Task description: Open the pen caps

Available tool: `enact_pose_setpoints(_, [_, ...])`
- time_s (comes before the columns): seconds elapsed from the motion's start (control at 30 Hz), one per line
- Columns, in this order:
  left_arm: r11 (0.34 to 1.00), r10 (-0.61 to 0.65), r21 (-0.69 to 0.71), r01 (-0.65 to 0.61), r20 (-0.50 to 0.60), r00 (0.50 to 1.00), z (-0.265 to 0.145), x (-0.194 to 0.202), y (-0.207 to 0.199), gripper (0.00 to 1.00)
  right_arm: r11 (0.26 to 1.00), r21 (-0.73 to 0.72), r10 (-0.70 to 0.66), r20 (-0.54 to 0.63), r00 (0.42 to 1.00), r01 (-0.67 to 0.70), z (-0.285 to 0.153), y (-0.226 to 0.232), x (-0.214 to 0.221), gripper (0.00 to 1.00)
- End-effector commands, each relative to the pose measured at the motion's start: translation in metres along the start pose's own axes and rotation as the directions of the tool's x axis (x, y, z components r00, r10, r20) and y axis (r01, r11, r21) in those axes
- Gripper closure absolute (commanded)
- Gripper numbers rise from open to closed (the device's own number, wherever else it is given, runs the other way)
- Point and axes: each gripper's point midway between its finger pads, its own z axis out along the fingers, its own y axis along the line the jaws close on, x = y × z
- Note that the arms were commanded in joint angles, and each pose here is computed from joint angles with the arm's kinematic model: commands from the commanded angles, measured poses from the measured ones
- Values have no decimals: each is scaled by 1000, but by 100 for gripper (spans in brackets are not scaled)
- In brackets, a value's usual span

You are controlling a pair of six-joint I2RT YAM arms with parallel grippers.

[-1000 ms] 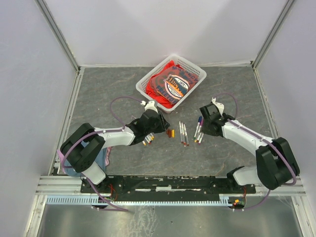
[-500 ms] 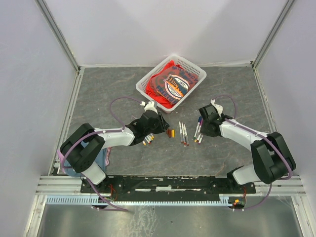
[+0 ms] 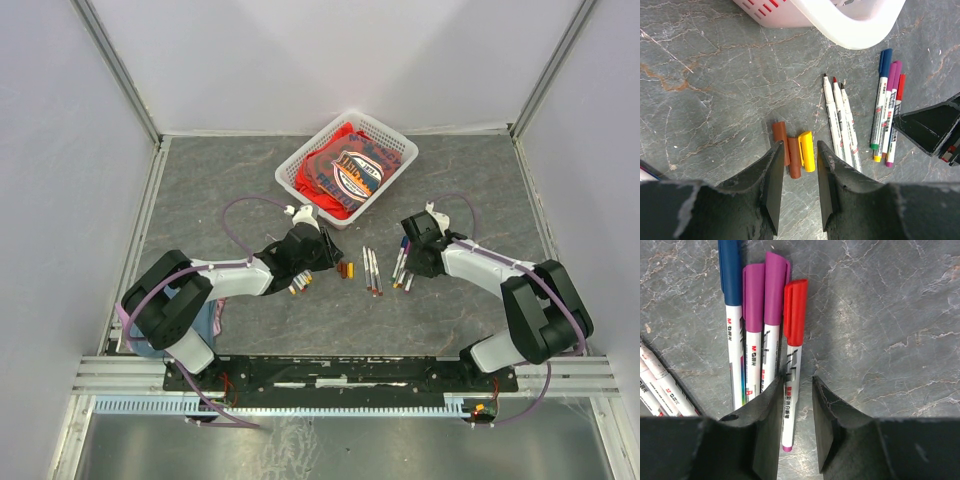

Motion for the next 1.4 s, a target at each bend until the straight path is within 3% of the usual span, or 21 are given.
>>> enact_pose_setpoints(0.0, [998, 1, 69, -4, 56, 998, -6, -18, -20, 61, 1000, 7, 6, -10, 1000, -6, 5, -2, 4, 65])
enact_pose_setpoints(0.43, [992, 4, 125, -11, 50, 999, -13, -26, -39, 54, 1000, -18, 8, -21, 1000, -9, -5, -5, 11, 98])
enact_pose_setpoints(0.8, [942, -27, 335, 28, -6, 1000, -21, -28, -86, 48, 977, -211, 25, 97, 995, -4, -54, 16, -17, 99])
enact_pose_setpoints(1.03, [870, -77, 485, 94, -56, 995, -23, -29, -110, 47, 887, -456, -15, 125, 992, 71, -88, 56, -19, 99])
enact_pose_setpoints(1.37, [847, -102, 513, 140, -101, 990, -13, -27, -121, 46, 813, -548, -116, 176, 978, 195, -110, 95, -7, 99])
